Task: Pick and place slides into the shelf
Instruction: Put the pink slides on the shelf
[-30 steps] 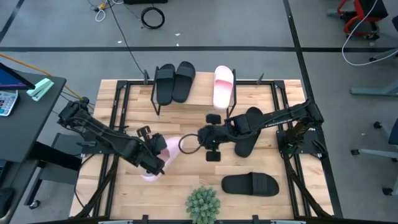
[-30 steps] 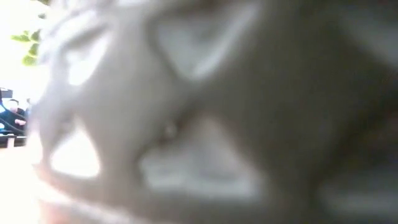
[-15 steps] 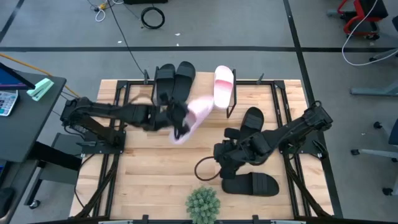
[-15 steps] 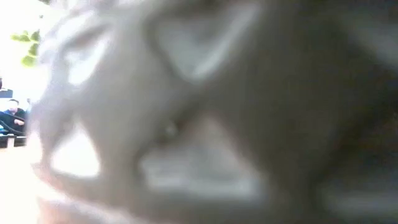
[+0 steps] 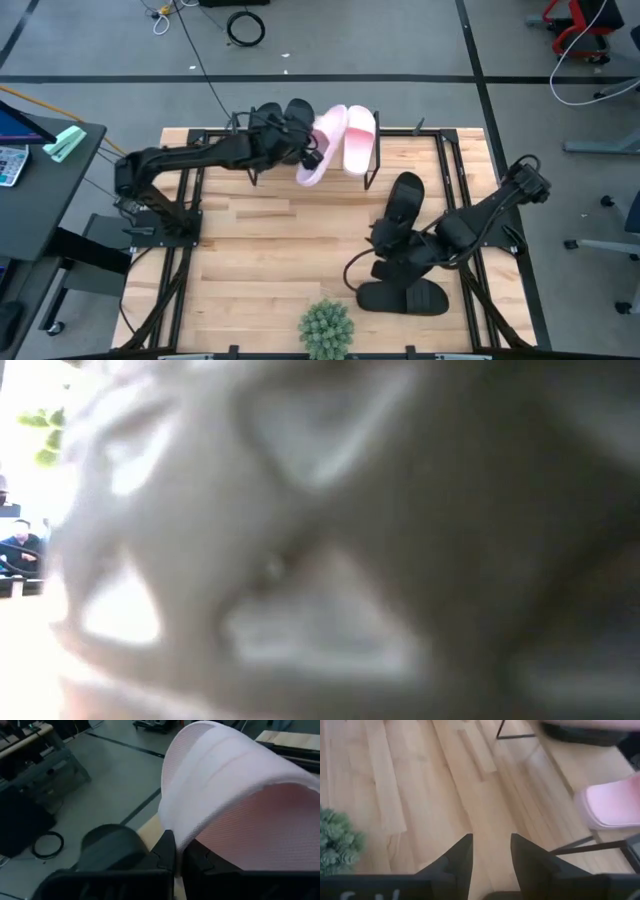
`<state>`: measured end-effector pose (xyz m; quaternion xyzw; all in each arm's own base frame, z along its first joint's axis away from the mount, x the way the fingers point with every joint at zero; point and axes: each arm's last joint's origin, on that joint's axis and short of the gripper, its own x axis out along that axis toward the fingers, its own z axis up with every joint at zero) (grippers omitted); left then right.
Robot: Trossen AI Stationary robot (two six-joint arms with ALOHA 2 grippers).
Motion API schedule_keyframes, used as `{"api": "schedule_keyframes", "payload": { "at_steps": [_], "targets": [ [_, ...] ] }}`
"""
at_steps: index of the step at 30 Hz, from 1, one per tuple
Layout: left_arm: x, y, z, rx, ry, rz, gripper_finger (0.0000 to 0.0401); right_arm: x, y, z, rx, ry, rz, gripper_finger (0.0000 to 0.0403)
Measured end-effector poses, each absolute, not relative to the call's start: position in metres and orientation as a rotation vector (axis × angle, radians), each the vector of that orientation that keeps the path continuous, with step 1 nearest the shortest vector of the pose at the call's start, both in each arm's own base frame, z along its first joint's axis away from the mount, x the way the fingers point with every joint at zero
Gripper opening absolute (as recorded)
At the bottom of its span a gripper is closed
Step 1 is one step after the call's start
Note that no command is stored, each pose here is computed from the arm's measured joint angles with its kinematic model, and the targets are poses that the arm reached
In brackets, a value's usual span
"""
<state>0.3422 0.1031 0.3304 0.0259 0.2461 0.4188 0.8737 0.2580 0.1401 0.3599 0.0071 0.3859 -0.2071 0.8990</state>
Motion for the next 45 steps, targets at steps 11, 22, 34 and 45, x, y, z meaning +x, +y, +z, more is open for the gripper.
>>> {"api": "schedule_keyframes", "payload": {
  "at_steps": [11,22,34,45],
  "targets": [
    [0.365,0.142,0.29,0.033,0.527,0.973,0.0014,0.25,0.135,0.368,0.018,0.781,-0.44,0.0138],
    [0.36,0.16,0.288,-0.009,0.518,1.01,0.0026,0.25,0.135,0.365,0.008,0.797,-0.445,0.0138],
    [0.368,0.162,0.271,0.043,0.593,0.984,0.008,0.25,0.135,0.365,0.008,0.798,-0.444,0.0138],
    [0.369,0.163,0.273,0.04,0.561,0.989,0.0189,0.25,0.135,0.365,0.008,0.797,-0.444,0.0138]
  ]
}}
